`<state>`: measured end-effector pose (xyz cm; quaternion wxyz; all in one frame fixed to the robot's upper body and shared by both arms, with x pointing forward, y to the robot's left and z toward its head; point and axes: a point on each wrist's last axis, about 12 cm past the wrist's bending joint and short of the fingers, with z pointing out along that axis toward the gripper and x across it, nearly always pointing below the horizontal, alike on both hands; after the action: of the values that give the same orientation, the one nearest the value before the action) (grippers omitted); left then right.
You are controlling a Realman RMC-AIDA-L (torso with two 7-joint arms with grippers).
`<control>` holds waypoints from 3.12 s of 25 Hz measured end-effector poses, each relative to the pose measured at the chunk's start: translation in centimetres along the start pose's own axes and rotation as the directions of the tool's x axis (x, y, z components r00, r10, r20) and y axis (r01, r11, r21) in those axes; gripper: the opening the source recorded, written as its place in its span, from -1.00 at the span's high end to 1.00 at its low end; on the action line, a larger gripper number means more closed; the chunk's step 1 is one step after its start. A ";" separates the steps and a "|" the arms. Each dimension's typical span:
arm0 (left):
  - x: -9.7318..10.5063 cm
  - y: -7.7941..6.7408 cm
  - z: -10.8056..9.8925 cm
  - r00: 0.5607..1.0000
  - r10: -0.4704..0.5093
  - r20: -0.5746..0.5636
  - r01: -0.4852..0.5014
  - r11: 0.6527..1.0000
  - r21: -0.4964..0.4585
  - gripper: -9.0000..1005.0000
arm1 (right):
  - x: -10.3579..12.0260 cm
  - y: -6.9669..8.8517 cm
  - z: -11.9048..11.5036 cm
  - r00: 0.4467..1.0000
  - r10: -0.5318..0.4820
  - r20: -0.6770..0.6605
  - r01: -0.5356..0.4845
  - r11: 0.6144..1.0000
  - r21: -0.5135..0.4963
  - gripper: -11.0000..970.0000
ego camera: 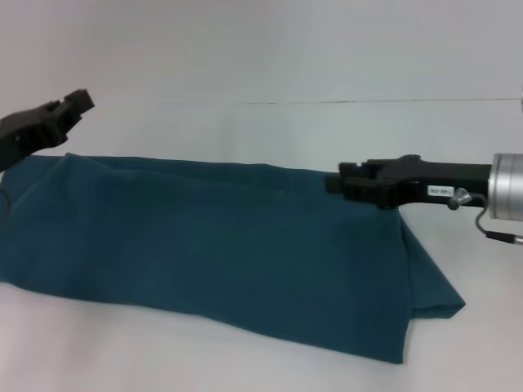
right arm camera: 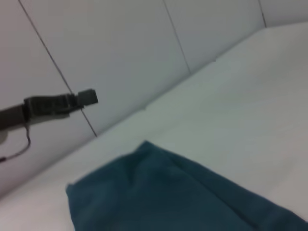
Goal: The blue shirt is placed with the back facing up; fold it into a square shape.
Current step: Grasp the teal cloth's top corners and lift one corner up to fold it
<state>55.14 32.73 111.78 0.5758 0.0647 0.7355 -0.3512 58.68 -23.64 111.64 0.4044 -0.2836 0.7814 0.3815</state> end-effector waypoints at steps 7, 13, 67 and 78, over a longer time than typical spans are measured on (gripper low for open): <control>1.5 1.4 -0.6 0.999 -0.033 0.012 0.034 0.994 -0.100 0.88 | -0.1 0.8 -3.5 0.995 0.050 -0.085 -0.042 0.995 0.086 0.11; 2.6 1.4 -0.8 0.999 0.027 0.034 -0.024 0.994 -0.107 0.87 | 1.2 2.0 -6.3 0.987 0.131 -0.089 -0.116 0.981 0.156 0.11; -6.3 5.8 -3.0 0.689 -0.099 -0.718 -0.293 0.868 -0.401 -0.06 | -3.0 -2.3 5.2 0.950 -0.226 -0.215 0.279 0.925 0.259 0.11; -5.5 5.3 -3.2 0.582 -0.087 -0.808 -0.376 0.853 -0.363 -0.06 | -3.5 -2.1 6.3 0.930 -0.285 -0.233 0.339 0.908 0.245 0.11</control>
<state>57.02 40.27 114.65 0.2063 0.1267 0.9697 -0.0316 64.69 -19.16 111.45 0.4191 -0.3804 0.8073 0.1674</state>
